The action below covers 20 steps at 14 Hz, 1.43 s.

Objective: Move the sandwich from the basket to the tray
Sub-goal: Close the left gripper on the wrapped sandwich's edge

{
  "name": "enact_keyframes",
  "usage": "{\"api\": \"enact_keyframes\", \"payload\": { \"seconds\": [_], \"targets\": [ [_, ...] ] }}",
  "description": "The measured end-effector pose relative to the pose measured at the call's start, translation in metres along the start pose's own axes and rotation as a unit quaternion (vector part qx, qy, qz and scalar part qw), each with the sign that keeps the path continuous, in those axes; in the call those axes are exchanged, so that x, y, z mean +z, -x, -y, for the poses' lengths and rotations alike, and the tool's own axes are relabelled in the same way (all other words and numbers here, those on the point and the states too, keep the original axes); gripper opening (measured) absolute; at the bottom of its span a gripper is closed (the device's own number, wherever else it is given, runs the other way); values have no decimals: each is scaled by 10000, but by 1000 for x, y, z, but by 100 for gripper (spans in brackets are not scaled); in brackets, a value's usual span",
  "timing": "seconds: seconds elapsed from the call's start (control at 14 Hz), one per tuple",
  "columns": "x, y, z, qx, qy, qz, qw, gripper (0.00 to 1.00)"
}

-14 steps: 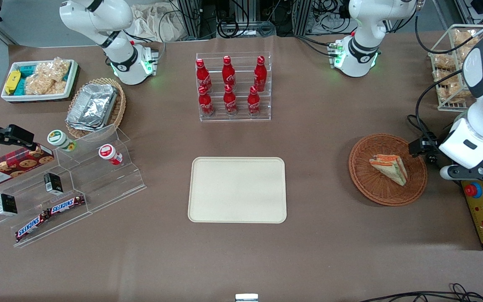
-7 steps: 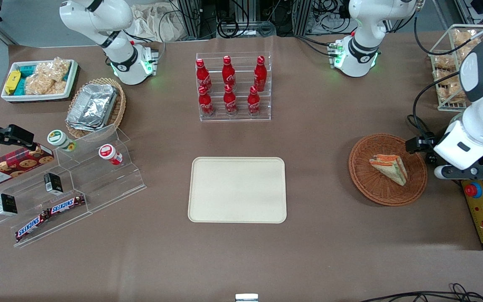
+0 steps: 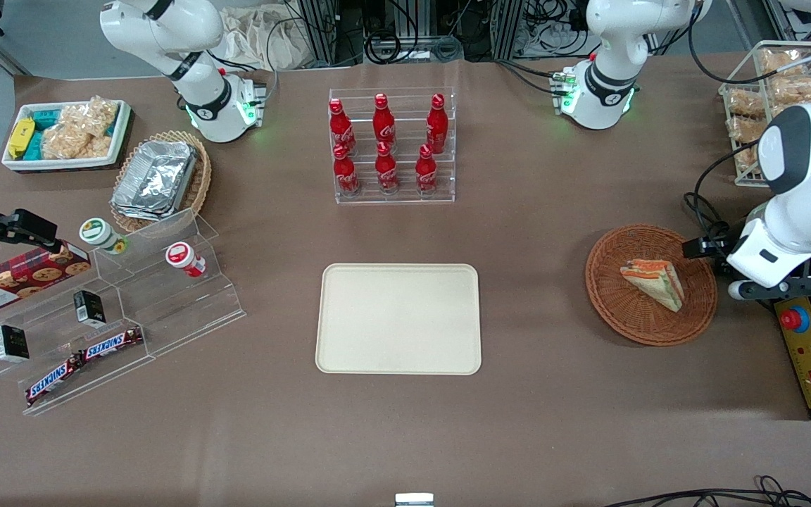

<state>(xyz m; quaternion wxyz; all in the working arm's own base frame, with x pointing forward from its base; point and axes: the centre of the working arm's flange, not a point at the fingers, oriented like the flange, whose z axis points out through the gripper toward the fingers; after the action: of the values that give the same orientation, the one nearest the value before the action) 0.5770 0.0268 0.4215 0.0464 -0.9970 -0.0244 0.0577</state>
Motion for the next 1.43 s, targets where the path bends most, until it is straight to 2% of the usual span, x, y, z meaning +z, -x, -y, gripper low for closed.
{"api": "enact_keyframes", "payload": {
  "seconds": [0.07, 0.21, 0.36, 0.5, 0.71, 1.0, 1.14, 1.21, 1.29, 1.43],
  "targets": [
    [12, 0, 6, -75, 71, -9, 9999, 100],
    [34, -1, 7, -351, 400, -85, 9985, 100],
    [62, -3, 7, -801, 567, -139, 9951, 100],
    [96, -7, 6, -1288, 643, -218, 9894, 100],
    [141, -17, 2, -1908, 718, -234, 9787, 99],
    [196, -16, -2, -2094, 786, -343, 9741, 98],
    [206, -13, 2, -2218, 782, -332, 9714, 94],
    [204, -13, 2, -2305, 782, -321, 9694, 88],
    [201, -13, 2, -2358, 772, -265, 9684, 75],
    [188, -16, 1, -2356, 727, -46, 9691, 53]
  ]
}}
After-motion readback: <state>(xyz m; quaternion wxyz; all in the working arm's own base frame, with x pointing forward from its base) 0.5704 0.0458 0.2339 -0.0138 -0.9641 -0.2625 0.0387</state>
